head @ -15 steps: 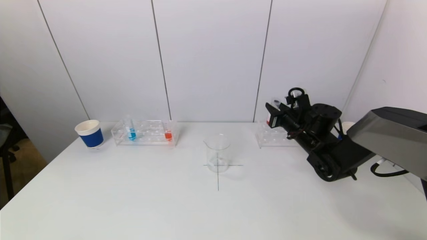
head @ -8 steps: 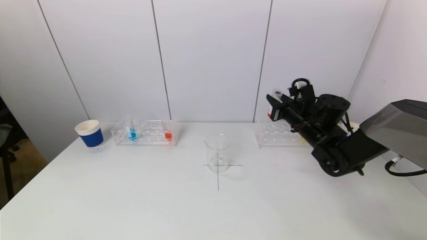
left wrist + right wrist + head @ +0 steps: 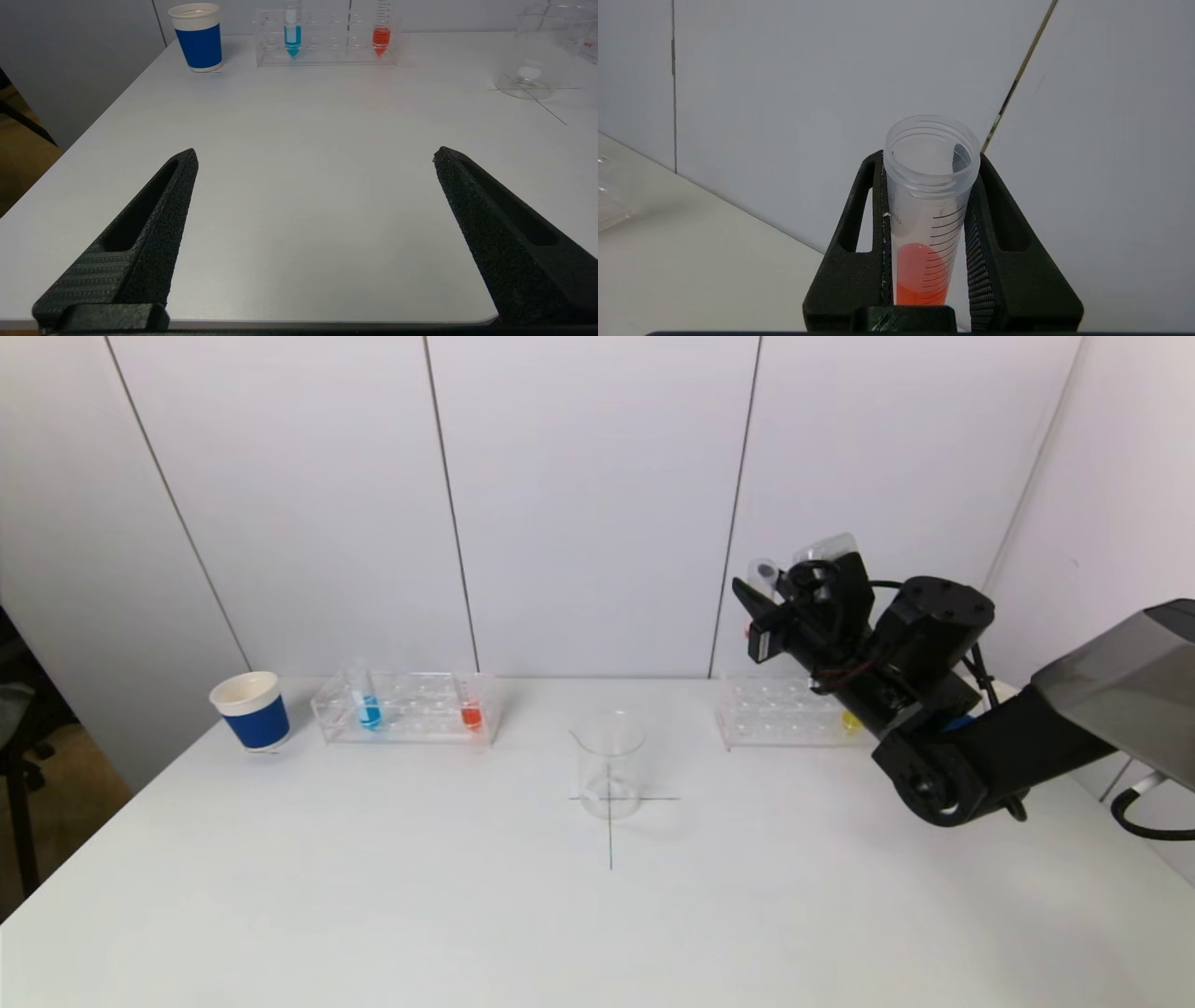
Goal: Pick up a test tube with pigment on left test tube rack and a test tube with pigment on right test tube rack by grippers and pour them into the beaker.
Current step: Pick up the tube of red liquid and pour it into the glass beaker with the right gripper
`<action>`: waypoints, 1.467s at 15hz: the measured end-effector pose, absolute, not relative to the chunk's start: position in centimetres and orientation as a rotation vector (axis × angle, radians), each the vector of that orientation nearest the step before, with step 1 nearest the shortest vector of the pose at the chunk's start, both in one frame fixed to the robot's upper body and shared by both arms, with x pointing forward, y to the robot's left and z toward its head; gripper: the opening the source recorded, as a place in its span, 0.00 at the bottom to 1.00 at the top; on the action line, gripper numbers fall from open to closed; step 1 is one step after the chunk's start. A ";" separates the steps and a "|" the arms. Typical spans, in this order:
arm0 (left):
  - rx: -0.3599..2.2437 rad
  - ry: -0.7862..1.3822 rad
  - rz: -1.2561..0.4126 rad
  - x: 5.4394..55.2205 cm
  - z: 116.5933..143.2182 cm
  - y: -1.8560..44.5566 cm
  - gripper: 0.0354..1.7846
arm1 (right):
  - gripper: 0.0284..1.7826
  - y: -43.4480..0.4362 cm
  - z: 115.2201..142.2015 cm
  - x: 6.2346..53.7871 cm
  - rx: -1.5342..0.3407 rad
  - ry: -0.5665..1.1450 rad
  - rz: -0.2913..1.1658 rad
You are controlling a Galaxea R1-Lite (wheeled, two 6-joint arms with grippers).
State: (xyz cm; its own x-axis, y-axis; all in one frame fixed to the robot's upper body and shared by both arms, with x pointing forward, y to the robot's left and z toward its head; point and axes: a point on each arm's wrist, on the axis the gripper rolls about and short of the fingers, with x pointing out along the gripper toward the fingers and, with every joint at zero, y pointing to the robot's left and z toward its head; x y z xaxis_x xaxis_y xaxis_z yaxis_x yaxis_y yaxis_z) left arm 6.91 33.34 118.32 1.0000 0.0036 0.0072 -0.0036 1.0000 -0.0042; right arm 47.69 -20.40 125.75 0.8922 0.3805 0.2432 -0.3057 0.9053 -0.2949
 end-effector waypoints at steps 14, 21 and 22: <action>-0.004 -0.007 0.004 6.9 118.3 33.3 0.99 | 0.27 -18.0 128.6 45.7 -0.545 -0.426 0.418; -0.005 -0.007 0.004 6.9 118.3 33.3 0.99 | 0.27 -15.6 128.7 44.5 -0.640 -0.478 0.518; -0.005 -0.007 0.004 6.9 118.3 33.3 0.99 | 0.27 -15.5 128.7 44.5 -0.656 -0.485 0.526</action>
State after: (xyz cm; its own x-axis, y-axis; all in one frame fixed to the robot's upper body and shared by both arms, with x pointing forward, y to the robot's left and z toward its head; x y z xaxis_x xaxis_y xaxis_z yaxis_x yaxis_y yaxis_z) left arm 6.91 33.34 118.32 1.0000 0.0045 0.0072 -0.0044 1.0000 -0.0047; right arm 44.49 -15.48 128.65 0.7639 0.5938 0.2527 -0.2999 0.6734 -0.6757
